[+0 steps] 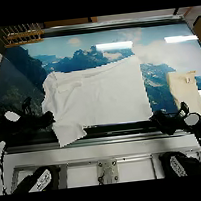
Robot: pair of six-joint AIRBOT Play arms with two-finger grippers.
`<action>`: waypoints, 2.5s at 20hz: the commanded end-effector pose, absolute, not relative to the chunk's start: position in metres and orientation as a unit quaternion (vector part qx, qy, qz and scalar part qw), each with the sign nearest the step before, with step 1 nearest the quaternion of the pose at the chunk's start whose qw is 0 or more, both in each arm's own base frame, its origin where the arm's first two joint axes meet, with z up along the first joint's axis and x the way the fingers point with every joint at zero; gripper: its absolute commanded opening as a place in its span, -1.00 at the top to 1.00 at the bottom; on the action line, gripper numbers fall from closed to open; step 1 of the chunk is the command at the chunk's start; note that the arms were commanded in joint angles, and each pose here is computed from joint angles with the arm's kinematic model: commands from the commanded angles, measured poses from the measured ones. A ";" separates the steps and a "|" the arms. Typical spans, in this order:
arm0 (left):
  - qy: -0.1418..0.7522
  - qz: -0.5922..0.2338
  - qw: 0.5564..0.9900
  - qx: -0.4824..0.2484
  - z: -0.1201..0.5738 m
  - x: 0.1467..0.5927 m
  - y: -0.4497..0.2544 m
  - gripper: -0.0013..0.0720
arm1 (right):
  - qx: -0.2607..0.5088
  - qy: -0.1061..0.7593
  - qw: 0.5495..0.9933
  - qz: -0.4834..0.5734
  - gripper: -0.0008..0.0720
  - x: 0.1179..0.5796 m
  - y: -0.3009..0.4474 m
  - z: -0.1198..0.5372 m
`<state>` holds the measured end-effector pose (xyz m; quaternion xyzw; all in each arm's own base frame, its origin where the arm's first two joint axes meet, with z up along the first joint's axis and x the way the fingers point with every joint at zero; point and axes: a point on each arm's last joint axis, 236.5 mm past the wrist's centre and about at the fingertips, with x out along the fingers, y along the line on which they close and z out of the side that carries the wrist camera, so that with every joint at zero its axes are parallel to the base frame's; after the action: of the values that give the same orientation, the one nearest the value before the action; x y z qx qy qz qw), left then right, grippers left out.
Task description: Fold the clothes and pants, and hang the long-sleeved shirts on hangers.
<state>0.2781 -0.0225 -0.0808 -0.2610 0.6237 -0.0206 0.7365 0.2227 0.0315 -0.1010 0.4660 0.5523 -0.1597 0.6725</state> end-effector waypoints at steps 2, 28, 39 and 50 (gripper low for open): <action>0.620 -0.021 0.740 -0.259 -0.080 0.274 -0.023 0.95 | 0.493 0.501 0.688 -0.181 -0.42 0.246 0.025 -0.117; 0.078 -0.085 0.989 -0.088 0.431 0.258 -0.035 0.95 | 0.087 0.047 0.995 -0.032 0.94 0.336 -0.038 0.427; 0.024 -0.101 0.988 -0.115 0.485 0.172 -0.064 0.95 | 0.065 0.033 0.997 -0.018 0.94 0.248 -0.011 0.453; 0.468 -0.084 0.853 -0.214 0.106 0.447 -0.034 0.95 | 0.103 0.532 0.839 0.040 0.94 0.446 0.003 0.103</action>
<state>0.3963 -0.0296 0.2045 -0.2100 0.3995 -0.0852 0.8883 0.4138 -0.0063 0.2029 0.1070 0.4249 0.0299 0.8984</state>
